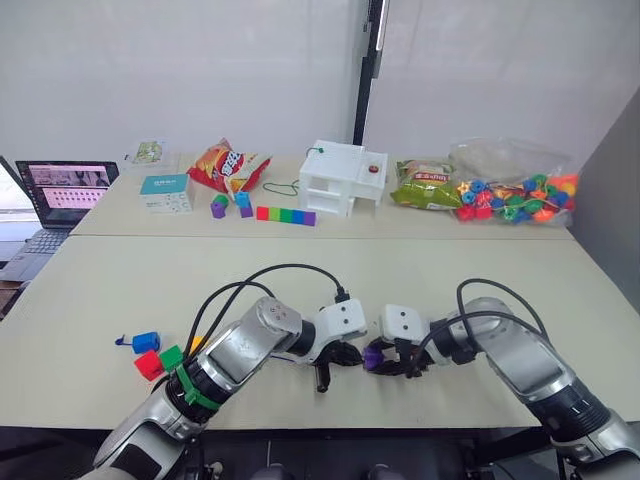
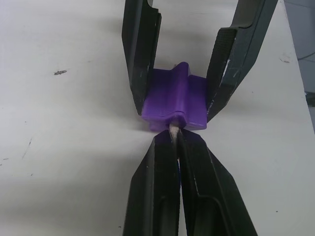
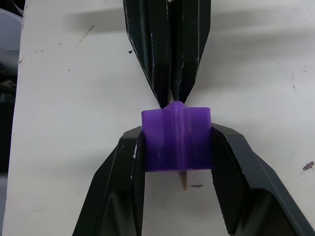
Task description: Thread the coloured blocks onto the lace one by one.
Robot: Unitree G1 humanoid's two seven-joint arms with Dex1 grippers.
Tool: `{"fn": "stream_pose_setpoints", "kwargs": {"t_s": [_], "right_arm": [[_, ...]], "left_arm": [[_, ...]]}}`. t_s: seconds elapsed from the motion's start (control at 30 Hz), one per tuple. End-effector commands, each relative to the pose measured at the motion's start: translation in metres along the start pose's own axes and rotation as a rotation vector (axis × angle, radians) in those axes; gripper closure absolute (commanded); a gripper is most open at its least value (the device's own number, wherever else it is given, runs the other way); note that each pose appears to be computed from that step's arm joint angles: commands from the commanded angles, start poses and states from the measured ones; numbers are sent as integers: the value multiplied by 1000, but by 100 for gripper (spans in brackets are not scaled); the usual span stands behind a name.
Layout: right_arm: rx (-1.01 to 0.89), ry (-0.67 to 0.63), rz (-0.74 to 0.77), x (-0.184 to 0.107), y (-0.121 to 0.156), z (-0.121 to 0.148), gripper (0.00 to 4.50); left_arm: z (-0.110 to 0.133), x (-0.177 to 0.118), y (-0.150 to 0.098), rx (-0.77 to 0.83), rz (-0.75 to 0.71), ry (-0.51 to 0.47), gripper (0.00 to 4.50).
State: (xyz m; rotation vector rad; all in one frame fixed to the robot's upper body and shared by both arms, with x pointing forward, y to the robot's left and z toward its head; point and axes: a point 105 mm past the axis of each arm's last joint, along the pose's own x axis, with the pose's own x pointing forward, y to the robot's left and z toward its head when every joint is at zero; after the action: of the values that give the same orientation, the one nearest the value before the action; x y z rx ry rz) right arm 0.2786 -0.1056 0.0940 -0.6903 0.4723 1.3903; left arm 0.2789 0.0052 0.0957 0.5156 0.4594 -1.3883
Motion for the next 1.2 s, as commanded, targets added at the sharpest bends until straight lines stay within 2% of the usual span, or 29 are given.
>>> {"fn": "stream_pose_setpoints", "kwargs": {"t_s": [0.03, 0.13, 0.2, 0.23, 0.37, 0.5, 0.63, 0.9, 1.13, 1.2], "right_arm": [[2, -23, 58, 12, 13, 4, 314], [4, -21, 56, 12, 14, 3, 314], [5, -18, 54, 11, 13, 2, 314], [7, -18, 54, 11, 13, 2, 314], [16, -15, 51, 11, 13, 0, 314], [21, -14, 46, 11, 13, -2, 314], [22, -11, 41, 11, 11, -2, 314], [20, -6, 33, 8, 8, -3, 314], [19, -6, 31, 7, 7, -2, 314], [19, -8, 33, 7, 8, -1, 314]], "left_arm": [[12, 6, -2, 64, 3, -61, 448], [7, 4, 2, 66, 18, -64, 448], [9, -2, 10, 73, 57, -100, 381], [10, -5, 10, 77, 49, -110, 359], [7, -18, 13, 93, 50, -130, 226], [4, -34, 11, 81, 50, -167, 226], [-15, -46, 8, 71, 58, -138, 226], [-34, -37, 0, 48, 47, -114, 226], [-39, -26, -4, 38, 23, -116, 434], [-37, -25, -3, 47, 27, -118, 445]]}}
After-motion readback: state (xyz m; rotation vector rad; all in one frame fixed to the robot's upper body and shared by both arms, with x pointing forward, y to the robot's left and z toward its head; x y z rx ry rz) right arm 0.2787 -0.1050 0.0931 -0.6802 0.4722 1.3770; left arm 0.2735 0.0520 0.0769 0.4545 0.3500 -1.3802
